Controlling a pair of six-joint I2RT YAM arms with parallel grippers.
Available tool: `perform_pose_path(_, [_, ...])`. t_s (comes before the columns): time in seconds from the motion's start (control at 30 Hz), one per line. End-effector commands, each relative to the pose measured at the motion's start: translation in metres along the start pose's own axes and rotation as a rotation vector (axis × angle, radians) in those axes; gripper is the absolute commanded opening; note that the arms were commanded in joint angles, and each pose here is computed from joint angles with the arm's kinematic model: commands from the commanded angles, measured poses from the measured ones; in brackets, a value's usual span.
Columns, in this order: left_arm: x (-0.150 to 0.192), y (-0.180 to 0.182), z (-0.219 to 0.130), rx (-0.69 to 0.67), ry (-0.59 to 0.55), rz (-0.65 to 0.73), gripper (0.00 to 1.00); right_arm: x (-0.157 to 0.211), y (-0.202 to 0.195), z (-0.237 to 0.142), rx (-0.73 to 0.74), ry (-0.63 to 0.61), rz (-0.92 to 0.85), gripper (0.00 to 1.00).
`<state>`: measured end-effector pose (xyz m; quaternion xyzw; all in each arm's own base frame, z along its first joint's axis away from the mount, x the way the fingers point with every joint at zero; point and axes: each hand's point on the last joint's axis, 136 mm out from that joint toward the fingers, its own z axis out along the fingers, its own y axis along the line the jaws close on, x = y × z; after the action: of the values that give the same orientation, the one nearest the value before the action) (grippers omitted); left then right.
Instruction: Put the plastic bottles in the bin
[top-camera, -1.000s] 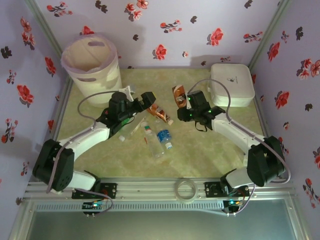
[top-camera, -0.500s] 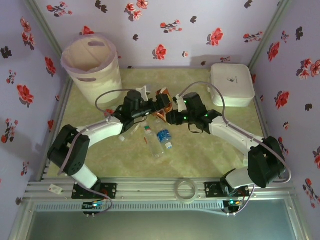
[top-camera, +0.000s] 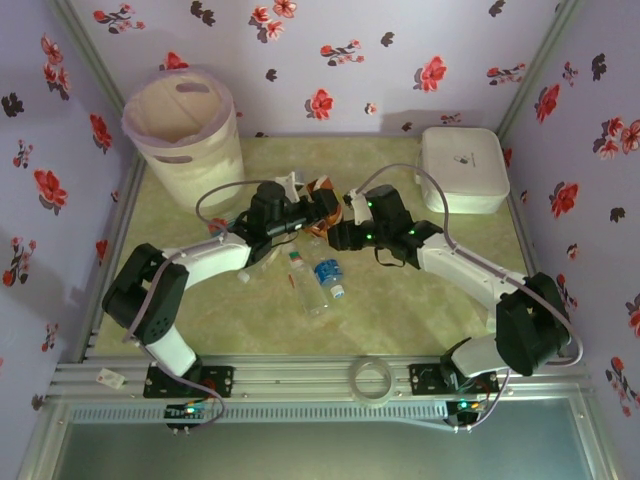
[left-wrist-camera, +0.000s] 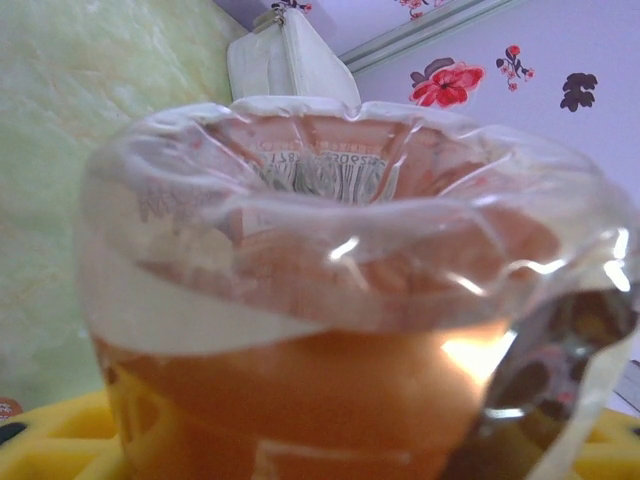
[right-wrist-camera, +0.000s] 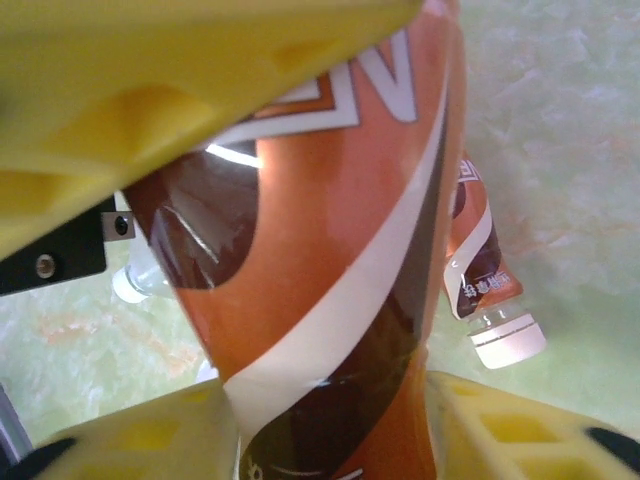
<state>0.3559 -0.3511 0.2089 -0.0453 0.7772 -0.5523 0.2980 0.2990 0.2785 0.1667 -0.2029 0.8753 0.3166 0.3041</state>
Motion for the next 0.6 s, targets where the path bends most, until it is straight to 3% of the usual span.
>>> perform_pose_path(0.0, [-0.012, -0.011, 0.002, 0.042, -0.033, 0.008, 0.61, -0.002, 0.005, -0.004, -0.014, -0.02, -0.029, 0.62])
perform_pose_path(0.13, [-0.02, -0.013, -0.001, 0.039, -0.048, 0.013, 0.61, -0.002, 0.001, -0.016, 0.033, -0.024, -0.051, 0.75])
perform_pose_path(0.3, [-0.044, -0.035, -0.012, 0.018, -0.07, 0.103, 0.6, -0.005, -0.012, -0.051, 0.127, -0.067, -0.059, 0.8])
perform_pose_path(0.4, [-0.071, -0.058, -0.029, -0.024, -0.09, 0.209, 0.58, -0.002, -0.032, -0.075, 0.209, -0.089, -0.025, 0.81])
perform_pose_path(0.57, [-0.147, -0.101, -0.08, -0.127, -0.179, 0.366, 0.49, 0.015, -0.061, -0.088, 0.263, -0.082, 0.061, 0.81])
